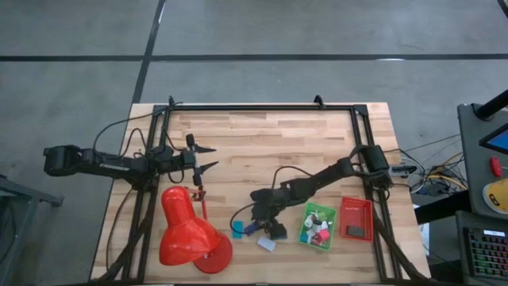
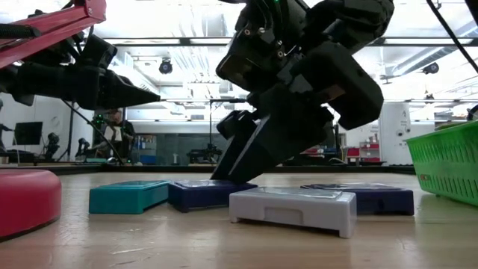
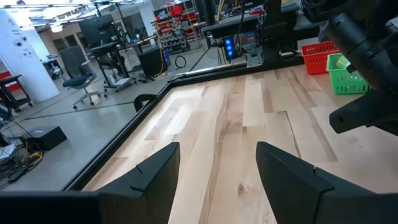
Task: Pick & Place Office items
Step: Put the dark blue digital clock into the red basket
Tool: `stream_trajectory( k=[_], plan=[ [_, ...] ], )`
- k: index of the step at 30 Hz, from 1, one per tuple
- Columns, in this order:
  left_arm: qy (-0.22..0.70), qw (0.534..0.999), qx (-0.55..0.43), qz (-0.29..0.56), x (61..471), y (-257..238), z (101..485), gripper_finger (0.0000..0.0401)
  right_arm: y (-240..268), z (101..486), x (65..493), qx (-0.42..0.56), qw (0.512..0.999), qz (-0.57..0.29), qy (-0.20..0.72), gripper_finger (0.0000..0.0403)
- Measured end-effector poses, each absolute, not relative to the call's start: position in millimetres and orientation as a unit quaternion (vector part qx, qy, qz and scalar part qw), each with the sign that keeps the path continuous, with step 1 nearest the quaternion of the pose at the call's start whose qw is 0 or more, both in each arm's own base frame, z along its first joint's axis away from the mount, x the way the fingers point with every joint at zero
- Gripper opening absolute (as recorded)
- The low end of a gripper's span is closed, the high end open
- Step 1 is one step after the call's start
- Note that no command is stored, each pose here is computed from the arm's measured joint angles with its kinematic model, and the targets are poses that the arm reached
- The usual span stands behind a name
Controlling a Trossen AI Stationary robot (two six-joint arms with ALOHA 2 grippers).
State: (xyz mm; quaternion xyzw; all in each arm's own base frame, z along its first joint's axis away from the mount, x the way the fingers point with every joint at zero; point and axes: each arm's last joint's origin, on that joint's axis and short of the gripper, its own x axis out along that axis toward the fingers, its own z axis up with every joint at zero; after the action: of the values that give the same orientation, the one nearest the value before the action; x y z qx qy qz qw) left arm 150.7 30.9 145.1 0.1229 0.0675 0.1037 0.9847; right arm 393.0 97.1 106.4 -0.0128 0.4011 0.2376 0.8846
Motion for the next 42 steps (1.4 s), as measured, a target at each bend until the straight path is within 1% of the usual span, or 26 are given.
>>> stream_trajectory(
  k=[4, 9, 16, 27, 36, 39, 42],
  plan=[
    [0.067, 0.985, 0.123, 0.104, 151, 31, 145, 0.0218, 96, 110, 388, -0.001, 0.875, 0.227, 0.427, 0.0203],
    [0.068, 0.985, 0.123, 0.104, 151, 31, 145, 0.0218, 88, 123, 377, -0.002, 0.863, 0.209, 0.460, 0.0203],
    [0.069, 0.985, 0.123, 0.104, 151, 31, 145, 0.0218, 73, 138, 358, -0.023, 0.856, 0.139, 0.498, 0.0203],
    [0.069, 0.985, 0.123, 0.104, 151, 31, 145, 0.0218, 79, 131, 353, -0.037, 0.849, 0.153, 0.504, 0.0203],
    [0.069, 0.985, 0.123, 0.103, 151, 31, 145, 0.0218, 79, 134, 355, -0.033, 0.854, 0.153, 0.496, 0.0203],
    [0.069, 0.985, 0.123, 0.104, 151, 31, 145, 0.0218, 79, 134, 355, -0.033, 0.854, 0.153, 0.496, 0.0194],
    [0.069, 0.985, 0.123, 0.104, 151, 31, 145, 0.0218, 79, 134, 355, -0.033, 0.854, 0.153, 0.496, 0.0176]
  ],
)
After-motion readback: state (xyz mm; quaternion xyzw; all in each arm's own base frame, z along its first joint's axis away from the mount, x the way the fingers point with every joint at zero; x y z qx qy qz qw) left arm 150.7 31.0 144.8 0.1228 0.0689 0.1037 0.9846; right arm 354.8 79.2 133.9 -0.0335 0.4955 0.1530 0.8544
